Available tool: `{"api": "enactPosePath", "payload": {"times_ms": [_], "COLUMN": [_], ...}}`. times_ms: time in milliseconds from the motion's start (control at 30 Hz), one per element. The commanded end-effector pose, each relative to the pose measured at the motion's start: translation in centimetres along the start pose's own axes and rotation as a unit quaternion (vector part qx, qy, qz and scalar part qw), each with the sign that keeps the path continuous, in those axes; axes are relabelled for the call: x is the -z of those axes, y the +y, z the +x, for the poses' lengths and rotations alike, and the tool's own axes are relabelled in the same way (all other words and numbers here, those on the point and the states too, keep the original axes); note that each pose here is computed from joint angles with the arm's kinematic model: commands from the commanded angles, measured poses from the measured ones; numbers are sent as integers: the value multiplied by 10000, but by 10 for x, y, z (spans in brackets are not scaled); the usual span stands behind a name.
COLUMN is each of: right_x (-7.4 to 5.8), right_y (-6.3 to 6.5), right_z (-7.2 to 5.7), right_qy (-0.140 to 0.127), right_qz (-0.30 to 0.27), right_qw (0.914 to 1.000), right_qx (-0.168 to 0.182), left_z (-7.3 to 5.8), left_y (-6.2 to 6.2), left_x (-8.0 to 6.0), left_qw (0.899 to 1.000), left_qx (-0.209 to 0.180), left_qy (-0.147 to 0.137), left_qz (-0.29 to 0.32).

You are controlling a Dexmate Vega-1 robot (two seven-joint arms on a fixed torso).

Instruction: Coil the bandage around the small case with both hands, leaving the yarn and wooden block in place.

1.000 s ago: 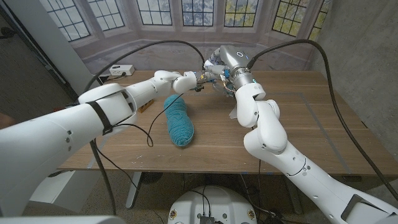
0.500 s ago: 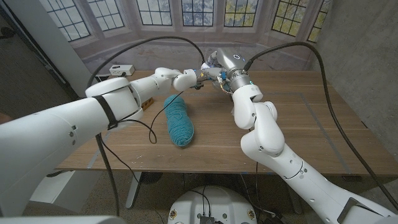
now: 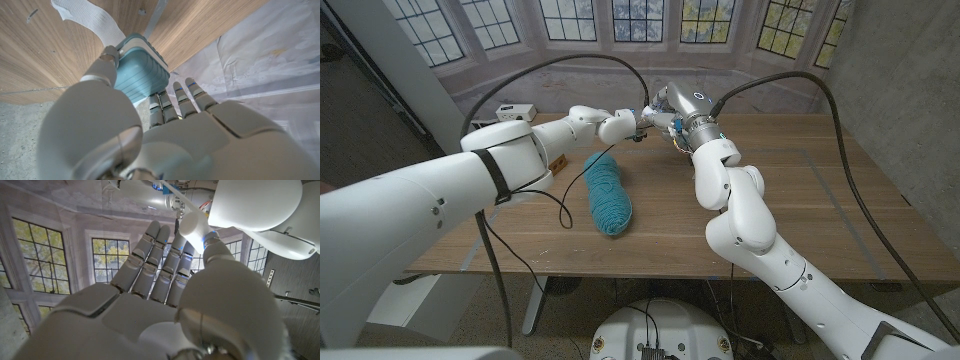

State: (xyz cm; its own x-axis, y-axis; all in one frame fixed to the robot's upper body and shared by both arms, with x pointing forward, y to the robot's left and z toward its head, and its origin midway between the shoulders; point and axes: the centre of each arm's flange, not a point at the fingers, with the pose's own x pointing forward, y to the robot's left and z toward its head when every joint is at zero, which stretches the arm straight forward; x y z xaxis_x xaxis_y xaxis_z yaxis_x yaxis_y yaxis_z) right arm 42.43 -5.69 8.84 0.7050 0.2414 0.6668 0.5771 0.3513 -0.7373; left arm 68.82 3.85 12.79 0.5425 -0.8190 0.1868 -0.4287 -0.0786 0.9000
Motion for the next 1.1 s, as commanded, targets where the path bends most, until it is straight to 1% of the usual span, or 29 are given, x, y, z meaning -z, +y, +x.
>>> {"api": "enactPosePath", "payload": {"times_ms": [33,133,167,233,367,633,800,1000,1100], "right_x": [4,4,3,3,4,5,4,5,5], "right_y": [6,7,8,10,13,23,28,34,35], "right_z": [-2,-3,-3,-5,-7,-12,-14,-15,-15], "right_qy": [49,14,44,13,34,50,-5,22,-11], "right_qz": [56,59,72,80,94,152,188,215,201], "right_qw": [9999,9999,9999,9998,9997,9988,9982,9976,9973], "right_qx": [-96,-142,-138,-184,-244,-463,-576,-665,-701], "left_z": [1,2,2,3,5,6,7,7,7], "left_y": [6,7,7,8,11,16,19,21,22], "left_x": [0,1,1,0,-1,-2,-3,-5,-5], "left_qw": [10000,10000,10000,10000,10000,9999,9998,9997,9997], "left_qx": [-59,-65,-65,-69,-86,-110,-136,-163,-167], "left_qy": [-7,12,18,22,10,-33,-69,-101,-107], "left_qz": [1,-3,-1,13,30,78,106,124,123]}}
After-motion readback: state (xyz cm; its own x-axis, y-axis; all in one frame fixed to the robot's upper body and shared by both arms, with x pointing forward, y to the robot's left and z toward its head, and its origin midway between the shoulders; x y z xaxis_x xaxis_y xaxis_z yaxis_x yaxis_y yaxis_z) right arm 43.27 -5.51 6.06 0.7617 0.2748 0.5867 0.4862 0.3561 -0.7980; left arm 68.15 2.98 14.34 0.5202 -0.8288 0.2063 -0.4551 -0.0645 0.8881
